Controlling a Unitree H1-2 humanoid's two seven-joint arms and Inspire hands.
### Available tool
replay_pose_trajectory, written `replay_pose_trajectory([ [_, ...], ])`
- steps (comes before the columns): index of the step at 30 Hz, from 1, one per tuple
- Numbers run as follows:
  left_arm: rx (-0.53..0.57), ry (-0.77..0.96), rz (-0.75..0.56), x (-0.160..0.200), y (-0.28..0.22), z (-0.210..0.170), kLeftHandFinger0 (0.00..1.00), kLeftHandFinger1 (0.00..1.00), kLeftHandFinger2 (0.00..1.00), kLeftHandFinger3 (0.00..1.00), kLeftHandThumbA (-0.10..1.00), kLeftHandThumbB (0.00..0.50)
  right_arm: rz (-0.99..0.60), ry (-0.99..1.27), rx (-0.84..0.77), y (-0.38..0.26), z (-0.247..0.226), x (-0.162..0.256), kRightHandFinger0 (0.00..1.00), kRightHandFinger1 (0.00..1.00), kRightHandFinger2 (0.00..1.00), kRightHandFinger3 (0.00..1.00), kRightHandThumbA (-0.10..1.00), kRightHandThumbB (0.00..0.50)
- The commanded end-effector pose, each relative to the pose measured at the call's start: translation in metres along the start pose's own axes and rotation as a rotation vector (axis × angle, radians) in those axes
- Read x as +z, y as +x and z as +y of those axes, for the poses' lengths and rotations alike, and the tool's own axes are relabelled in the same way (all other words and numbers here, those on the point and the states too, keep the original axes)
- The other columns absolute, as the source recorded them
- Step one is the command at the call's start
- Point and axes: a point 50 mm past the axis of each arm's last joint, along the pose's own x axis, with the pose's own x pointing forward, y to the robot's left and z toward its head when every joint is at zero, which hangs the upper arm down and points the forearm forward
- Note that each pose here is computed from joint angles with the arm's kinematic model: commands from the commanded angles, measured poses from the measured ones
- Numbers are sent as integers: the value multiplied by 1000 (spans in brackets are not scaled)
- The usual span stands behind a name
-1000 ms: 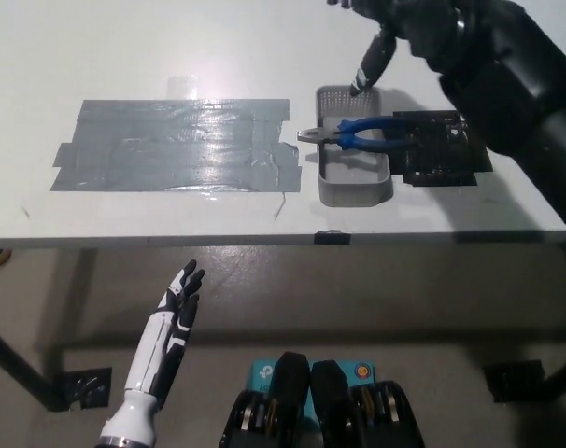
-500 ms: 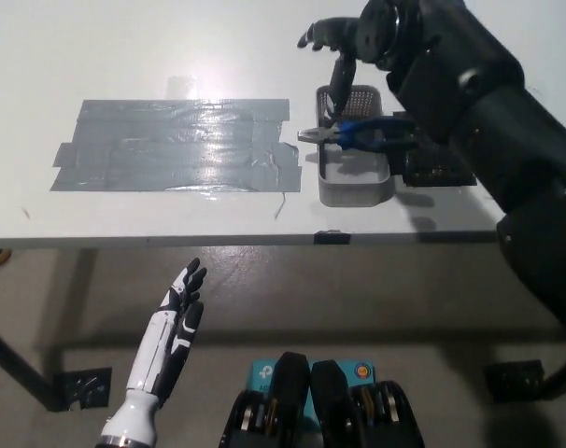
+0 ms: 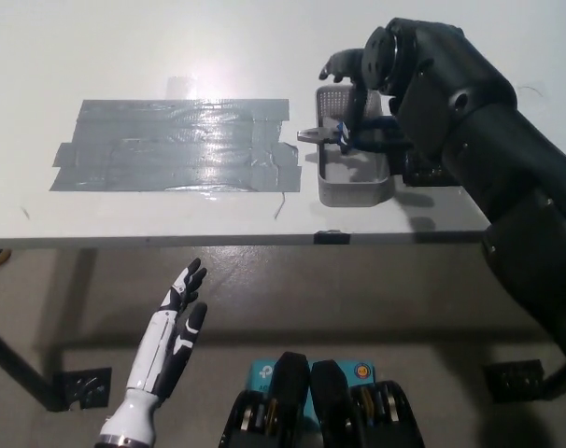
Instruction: The robot picks the blue plier placed on top of the container and places it on the grey area of the table
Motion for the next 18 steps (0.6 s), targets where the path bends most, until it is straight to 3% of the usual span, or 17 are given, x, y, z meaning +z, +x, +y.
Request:
replay_pose_trajectory([
  [1,31,27,-72,13,7,7,1000,1000,1000,1000,1000,157,-24,-37,-63,-14,-27,7,1000,1000,1000,1000,1000,295],
  [3,32,20,-67,13,7,7,1000,1000,1000,1000,1000,169,-24,-22,-66,-12,-25,2,1000,1000,1000,1000,1000,297],
  [9,36,23,-71,12,4,7,1000,1000,1000,1000,1000,162,9,24,-92,-4,-12,-4,1000,1000,1000,1000,1000,365],
  [13,43,8,-76,13,4,8,1000,1000,1000,1000,1000,136,13,-10,-79,3,0,-6,1000,1000,1000,1000,1000,356],
  [18,44,19,-78,13,5,10,1000,1000,1000,1000,1000,140,21,-41,-76,7,8,-5,1000,1000,1000,1000,1000,358],
])
